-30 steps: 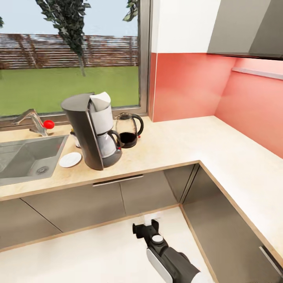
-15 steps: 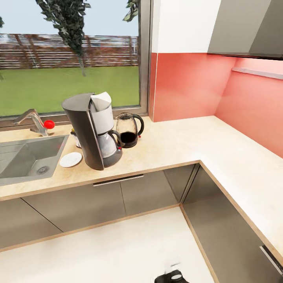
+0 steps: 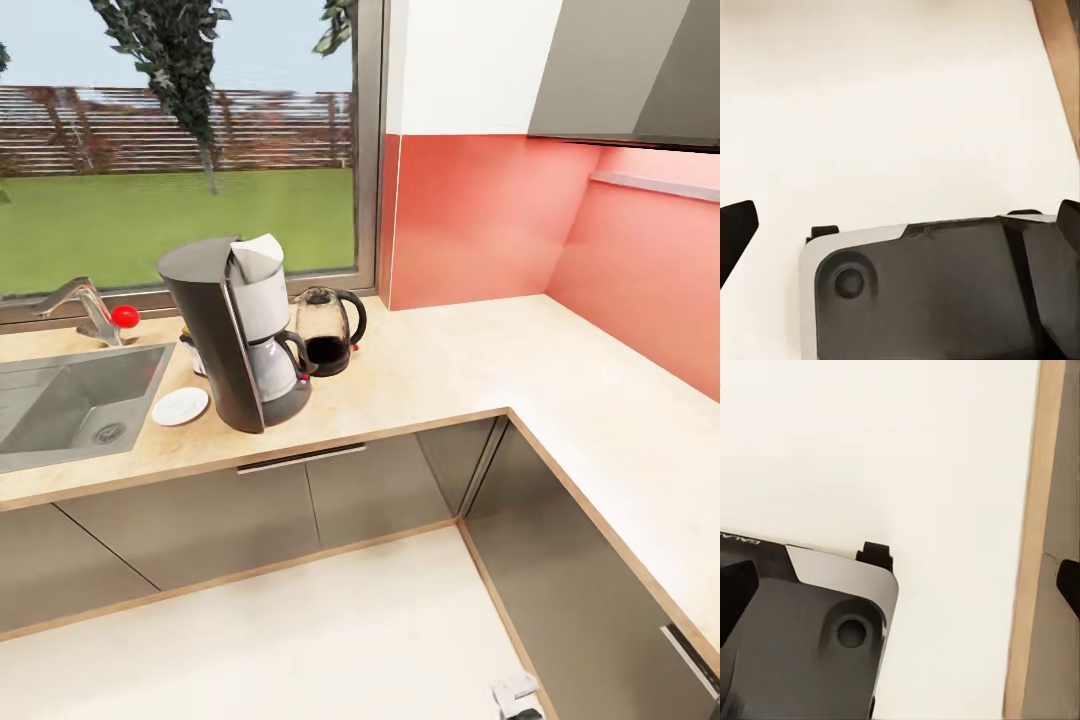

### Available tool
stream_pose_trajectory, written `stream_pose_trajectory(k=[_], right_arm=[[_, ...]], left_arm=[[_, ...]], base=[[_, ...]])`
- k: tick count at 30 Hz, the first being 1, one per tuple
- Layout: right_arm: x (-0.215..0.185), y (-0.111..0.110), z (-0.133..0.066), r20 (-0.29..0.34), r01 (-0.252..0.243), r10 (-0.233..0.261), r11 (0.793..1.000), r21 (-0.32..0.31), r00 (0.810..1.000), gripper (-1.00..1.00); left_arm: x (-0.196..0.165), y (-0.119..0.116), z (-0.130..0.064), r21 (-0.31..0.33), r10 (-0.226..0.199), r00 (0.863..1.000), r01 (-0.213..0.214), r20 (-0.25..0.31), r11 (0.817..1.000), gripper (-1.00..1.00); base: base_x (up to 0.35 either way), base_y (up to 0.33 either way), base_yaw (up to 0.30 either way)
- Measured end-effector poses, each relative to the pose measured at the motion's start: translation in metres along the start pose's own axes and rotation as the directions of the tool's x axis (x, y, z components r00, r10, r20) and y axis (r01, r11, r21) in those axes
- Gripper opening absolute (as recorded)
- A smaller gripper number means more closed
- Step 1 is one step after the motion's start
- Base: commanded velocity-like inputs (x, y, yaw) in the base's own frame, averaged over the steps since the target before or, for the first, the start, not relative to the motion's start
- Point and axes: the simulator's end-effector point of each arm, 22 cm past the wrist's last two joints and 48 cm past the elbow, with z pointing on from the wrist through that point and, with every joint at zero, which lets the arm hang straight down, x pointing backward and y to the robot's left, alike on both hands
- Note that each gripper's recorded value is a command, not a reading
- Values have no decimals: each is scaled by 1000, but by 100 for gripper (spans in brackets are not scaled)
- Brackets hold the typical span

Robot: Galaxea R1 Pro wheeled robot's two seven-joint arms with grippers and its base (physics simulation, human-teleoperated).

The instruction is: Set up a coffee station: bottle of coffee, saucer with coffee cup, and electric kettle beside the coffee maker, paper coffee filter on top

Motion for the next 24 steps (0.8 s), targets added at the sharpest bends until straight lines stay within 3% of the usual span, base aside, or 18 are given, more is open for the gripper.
stream_pose_trajectory(k=[3,14,19,24], right_arm=[[1,-6,0,0,1,-1,1000,7,1000,100],[-1,-3,0,3,-10,10,1000,5,1000,100],[0,-3,0,0,-117,117,993,1,993,100],[1,-6,0,-2,-140,140,990,6,990,100]], left_arm=[[1,-2,-3,22,18,1000,-19,9,1000,100],[21,2,-11,26,46,998,-45,-39,999,100],[16,18,-15,-11,31,999,-31,-29,999,100],[10,32,-17,-53,16,1000,-17,-11,998,100]], base=[[0,0,0],[0,0,-3],[0,0,-52],[0,0,-13]])
